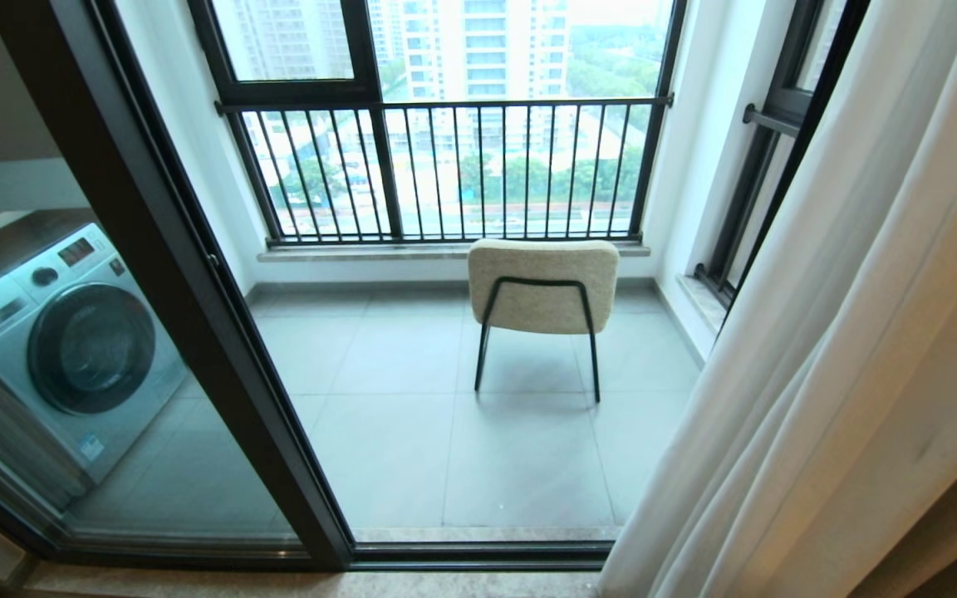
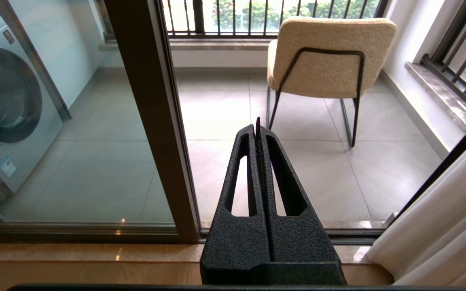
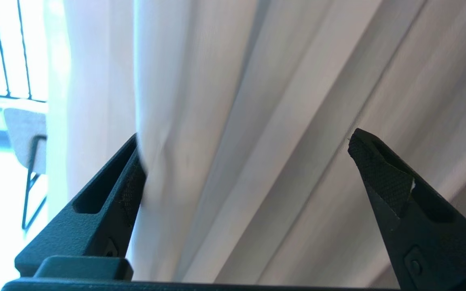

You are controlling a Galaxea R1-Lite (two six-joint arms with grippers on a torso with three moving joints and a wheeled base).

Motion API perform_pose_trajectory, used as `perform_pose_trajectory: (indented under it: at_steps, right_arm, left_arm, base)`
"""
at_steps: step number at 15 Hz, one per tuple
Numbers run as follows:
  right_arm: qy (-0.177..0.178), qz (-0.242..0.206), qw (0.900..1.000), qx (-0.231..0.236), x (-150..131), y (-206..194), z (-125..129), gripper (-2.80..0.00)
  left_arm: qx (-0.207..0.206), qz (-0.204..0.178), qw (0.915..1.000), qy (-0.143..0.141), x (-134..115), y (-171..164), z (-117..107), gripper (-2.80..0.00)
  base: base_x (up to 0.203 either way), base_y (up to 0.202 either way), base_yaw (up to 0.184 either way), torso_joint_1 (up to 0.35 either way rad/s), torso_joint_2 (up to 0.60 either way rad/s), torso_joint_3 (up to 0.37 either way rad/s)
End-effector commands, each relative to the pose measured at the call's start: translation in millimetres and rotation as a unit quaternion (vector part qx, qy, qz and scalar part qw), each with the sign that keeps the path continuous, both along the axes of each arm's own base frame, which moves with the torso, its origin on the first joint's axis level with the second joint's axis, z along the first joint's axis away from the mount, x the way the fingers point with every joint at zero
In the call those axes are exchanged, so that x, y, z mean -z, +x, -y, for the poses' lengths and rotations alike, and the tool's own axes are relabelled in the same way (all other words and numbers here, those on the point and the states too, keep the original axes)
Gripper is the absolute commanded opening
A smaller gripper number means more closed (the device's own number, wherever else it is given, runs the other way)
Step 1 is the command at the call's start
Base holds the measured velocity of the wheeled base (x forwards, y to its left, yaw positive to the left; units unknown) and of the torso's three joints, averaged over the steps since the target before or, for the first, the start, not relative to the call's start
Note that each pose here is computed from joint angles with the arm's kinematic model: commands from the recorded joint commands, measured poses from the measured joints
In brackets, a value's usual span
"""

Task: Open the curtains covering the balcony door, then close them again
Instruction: Pull the inner curtains open on both sides

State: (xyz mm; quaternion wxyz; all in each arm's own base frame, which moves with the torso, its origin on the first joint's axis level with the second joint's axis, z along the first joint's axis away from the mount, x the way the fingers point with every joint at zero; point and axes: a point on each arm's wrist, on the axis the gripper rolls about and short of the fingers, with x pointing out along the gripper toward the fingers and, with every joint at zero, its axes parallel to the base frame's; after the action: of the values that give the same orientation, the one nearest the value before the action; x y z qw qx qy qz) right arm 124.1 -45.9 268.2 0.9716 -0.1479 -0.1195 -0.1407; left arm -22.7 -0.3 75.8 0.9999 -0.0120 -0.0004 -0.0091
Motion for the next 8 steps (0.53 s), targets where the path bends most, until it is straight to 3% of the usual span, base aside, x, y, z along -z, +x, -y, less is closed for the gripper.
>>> perform_pose_trajectory:
  at_steps: [1,8]
  right_arm:
    - [-0.002,0.002,1.0,-0.01,3,-14,-8,0.0]
    - [-0.01,-0.038,0.997,-0.064,26,-51,-31,0.0]
  left_arm:
    - [0.0,0.0,1.0,0.0,0,0,0,-2.8]
    - [0.0,0.0,1.0,0.0,0,0,0,-2.8]
  base:
    - [0.0,0.0,0.0,0.0,0.0,0.0]
    - [0.0,0.0,0.0,0.0,0.0,0.0]
